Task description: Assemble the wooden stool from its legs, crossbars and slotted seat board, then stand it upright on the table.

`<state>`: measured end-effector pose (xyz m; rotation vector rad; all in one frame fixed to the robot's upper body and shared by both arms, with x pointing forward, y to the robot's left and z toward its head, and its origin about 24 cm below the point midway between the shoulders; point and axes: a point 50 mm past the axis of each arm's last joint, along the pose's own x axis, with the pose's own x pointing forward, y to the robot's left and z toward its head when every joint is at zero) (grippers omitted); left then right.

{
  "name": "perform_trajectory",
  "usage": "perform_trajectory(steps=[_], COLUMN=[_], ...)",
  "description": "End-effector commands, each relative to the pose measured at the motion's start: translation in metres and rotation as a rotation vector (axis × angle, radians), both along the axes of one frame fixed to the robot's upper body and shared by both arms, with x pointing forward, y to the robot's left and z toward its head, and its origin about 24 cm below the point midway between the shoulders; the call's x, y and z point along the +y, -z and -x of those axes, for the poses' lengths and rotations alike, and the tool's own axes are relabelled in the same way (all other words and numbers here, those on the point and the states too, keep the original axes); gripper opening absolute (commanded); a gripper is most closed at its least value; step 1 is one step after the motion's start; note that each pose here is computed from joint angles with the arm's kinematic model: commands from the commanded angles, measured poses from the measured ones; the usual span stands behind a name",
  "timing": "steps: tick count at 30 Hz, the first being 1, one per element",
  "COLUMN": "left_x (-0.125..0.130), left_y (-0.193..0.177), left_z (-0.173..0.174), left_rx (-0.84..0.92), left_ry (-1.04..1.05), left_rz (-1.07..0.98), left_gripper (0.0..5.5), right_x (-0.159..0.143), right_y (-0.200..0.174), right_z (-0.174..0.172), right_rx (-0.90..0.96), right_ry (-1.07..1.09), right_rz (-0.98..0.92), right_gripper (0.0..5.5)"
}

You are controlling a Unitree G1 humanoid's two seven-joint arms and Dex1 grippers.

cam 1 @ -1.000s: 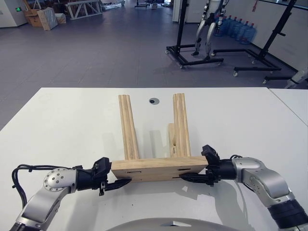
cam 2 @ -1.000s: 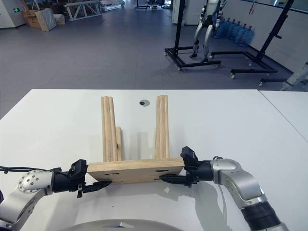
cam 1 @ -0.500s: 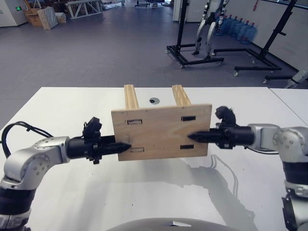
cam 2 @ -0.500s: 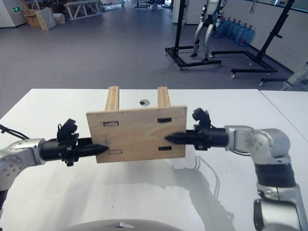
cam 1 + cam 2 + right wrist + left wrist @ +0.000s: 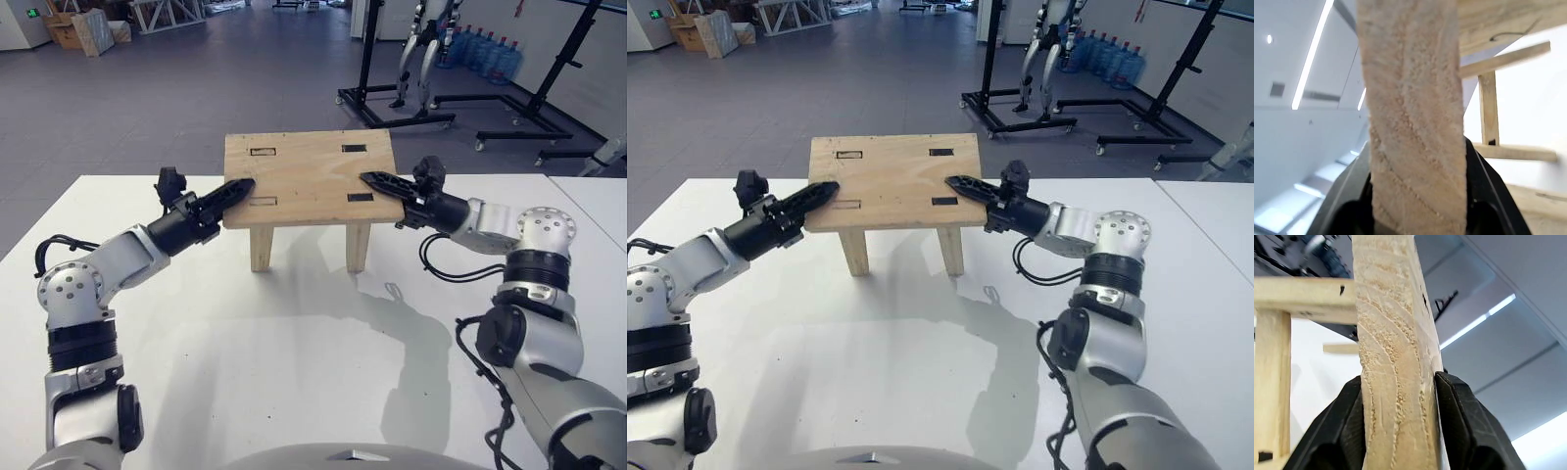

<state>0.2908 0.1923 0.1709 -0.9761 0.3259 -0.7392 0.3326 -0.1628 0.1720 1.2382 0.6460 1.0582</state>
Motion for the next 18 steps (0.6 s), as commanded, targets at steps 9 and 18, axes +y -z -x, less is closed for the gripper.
perform_trajectory(steps=[9, 18], left_x=[-0.041, -0.053], left_y=[0.044, 0.058], left_z=[-0.047, -0.055], left_rx=[0.37, 0.417], left_ry=[-0.169, -0.175], left_rz=[-0.098, -0.024], left_gripper=[1.83, 1.83], right_x=[0.051, 0.059], right_y=[0.03, 0.046], right_z=[-0.038, -0.037], right_rx=[0.427, 0.388], right_ry=[0.279, 0.324], right_rz=[0.055, 0.046], right_gripper=[1.33, 1.33])
